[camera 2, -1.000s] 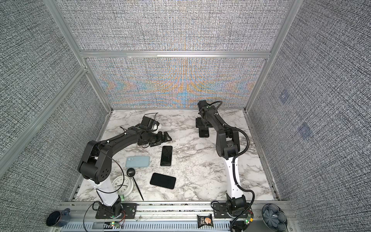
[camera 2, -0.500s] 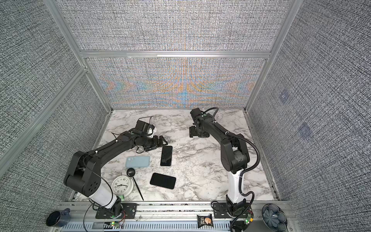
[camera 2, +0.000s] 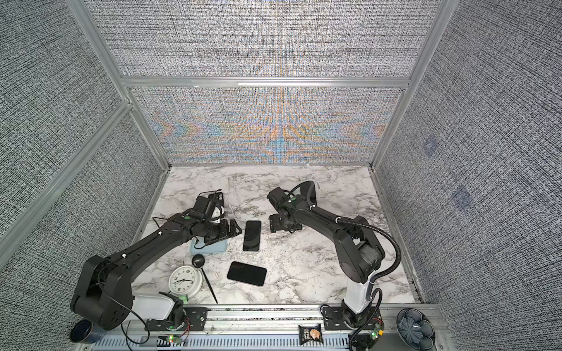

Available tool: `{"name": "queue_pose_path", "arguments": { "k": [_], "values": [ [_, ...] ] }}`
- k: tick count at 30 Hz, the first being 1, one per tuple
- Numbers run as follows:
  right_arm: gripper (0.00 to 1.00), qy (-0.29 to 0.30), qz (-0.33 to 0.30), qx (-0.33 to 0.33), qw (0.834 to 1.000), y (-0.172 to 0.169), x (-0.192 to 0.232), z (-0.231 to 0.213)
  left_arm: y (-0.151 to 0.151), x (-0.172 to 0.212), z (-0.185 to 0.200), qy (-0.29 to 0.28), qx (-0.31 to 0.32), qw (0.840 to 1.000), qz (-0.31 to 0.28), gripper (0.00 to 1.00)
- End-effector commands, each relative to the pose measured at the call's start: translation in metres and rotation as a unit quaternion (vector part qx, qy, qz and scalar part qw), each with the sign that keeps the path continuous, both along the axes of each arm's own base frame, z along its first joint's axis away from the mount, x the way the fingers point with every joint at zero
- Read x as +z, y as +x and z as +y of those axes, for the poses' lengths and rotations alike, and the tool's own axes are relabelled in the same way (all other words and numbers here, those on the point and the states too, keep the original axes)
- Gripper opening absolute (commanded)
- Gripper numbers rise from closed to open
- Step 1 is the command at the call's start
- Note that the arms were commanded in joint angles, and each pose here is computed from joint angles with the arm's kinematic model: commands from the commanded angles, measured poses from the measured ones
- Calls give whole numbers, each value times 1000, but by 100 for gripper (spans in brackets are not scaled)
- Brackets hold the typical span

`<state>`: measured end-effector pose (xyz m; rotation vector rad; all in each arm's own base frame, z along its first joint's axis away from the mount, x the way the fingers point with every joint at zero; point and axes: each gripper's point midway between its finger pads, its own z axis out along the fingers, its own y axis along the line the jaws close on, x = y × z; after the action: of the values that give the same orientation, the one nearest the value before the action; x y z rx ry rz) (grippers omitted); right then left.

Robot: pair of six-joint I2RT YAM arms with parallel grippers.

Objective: Put the phone into the phone case
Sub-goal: 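Move the right gripper back over the white-edged phone near the left gripper, then lower the right gripper and close it on the white-edged phone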

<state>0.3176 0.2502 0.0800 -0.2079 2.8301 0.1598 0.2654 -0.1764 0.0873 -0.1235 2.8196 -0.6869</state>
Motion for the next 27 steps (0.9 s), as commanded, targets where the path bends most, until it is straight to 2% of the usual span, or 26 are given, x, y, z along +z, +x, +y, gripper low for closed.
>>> {"name": "queue_pose_path", "arguments": {
  "k": [1, 13, 19, 27],
  "values": [
    [82, 24, -6, -7, 1000, -8, 1, 23, -5, -10, 12, 28, 15, 999, 12, 99],
    [82, 39, 28, 17, 999, -37, -19, 77, -3, -23, 30, 44, 36, 998, 18, 99],
    [82, 49, 42, 17, 998, -42, -31, 96, -5, -23, 44, 47, 55, 997, 14, 99],
    [82, 33, 46, 28, 998, -38, -38, 110, -3, -16, 51, 52, 65, 997, 2, 99]
  ]
}}
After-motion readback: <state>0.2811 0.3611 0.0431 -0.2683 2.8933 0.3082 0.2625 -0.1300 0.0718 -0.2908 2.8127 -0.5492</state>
